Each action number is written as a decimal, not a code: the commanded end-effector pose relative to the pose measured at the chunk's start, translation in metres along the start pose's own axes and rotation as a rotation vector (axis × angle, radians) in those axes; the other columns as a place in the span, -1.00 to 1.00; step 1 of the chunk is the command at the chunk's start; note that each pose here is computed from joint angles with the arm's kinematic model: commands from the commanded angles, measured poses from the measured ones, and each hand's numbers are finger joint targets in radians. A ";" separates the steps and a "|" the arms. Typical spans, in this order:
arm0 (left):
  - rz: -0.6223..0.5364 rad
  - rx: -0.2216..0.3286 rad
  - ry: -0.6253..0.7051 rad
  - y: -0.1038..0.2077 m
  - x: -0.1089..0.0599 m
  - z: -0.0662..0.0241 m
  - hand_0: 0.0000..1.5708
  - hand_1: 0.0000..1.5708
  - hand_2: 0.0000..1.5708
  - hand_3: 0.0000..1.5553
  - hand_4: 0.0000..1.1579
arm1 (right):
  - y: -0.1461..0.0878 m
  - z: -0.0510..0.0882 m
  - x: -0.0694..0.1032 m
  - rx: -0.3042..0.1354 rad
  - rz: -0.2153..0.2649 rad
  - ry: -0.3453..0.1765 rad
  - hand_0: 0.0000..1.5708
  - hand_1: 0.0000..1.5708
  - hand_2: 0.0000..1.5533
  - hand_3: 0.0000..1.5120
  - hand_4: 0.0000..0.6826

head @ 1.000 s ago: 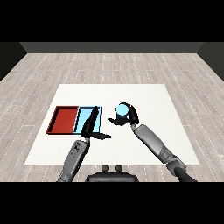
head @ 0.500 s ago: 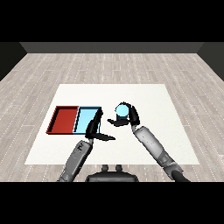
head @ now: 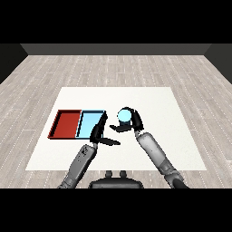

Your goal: Pick the blue can and put it in the blue box

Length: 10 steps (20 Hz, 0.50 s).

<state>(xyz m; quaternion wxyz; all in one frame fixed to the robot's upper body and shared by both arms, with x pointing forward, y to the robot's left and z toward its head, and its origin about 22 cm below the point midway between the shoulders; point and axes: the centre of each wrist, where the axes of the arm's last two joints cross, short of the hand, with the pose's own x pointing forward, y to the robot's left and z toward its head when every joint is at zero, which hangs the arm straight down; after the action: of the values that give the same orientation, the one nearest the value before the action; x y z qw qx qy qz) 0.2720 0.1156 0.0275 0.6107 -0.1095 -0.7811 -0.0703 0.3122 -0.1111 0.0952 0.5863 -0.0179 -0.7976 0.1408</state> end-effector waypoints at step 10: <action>-0.016 0.000 0.080 -0.009 -0.015 0.0021 -1.00 -1.00 -1.00 -1.00 -1.00 | 0.012 -0.003 0.003 0.020 -0.001 -0.018 0.90 0.90 0.88 0.84 0.68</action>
<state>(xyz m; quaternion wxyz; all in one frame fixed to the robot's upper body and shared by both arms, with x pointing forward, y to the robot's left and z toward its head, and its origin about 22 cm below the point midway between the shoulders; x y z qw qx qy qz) 0.2834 0.1056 0.0151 0.6305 -0.1024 -0.7654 -0.0787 0.3110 -0.0978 0.1071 0.5812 -0.0119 -0.7991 0.1537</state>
